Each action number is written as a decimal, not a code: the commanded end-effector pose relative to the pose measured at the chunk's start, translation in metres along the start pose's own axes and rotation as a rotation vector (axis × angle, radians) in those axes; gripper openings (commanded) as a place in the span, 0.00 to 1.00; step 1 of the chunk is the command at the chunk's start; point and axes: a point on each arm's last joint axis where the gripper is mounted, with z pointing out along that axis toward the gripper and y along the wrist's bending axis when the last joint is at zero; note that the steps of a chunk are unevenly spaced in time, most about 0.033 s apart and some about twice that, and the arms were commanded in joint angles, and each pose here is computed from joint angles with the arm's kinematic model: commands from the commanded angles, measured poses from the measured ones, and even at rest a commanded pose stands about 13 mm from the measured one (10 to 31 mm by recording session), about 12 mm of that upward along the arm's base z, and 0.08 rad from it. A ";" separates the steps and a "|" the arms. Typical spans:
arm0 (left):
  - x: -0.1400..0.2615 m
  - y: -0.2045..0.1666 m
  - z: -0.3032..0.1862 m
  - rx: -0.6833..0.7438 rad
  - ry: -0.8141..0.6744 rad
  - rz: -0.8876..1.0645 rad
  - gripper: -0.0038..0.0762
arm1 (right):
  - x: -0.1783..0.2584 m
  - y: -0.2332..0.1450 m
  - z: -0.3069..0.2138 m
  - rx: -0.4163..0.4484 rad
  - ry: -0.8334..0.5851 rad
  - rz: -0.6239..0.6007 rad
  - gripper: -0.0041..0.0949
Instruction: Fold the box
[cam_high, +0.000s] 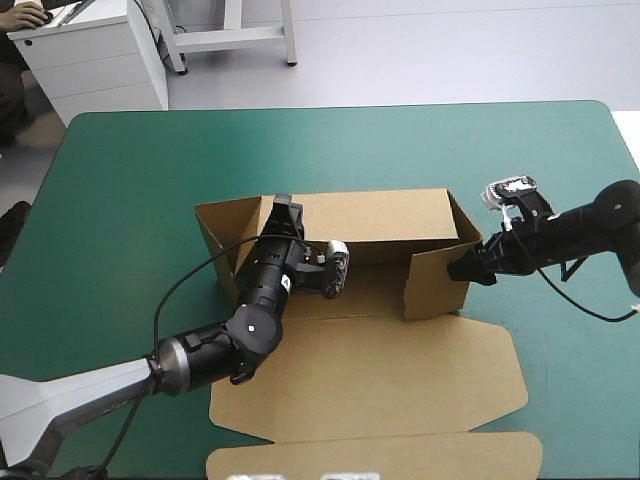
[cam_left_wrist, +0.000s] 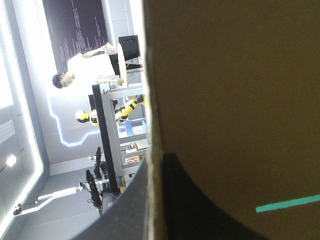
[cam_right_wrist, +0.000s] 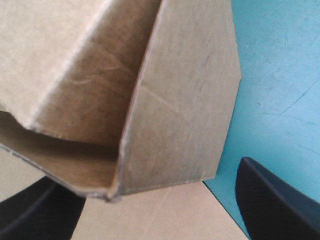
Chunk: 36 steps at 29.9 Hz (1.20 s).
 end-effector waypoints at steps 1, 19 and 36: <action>0.002 0.020 -0.006 -0.099 0.013 0.017 0.04 | -0.006 0.015 -0.009 -0.035 -0.129 -0.042 0.79; 0.002 0.020 -0.006 -0.099 0.013 0.017 0.04 | 0.033 0.056 0.037 0.271 -0.387 -0.087 0.79; 0.002 0.020 -0.006 -0.099 0.013 0.017 0.04 | 0.025 0.073 0.047 0.327 -0.506 -0.128 0.10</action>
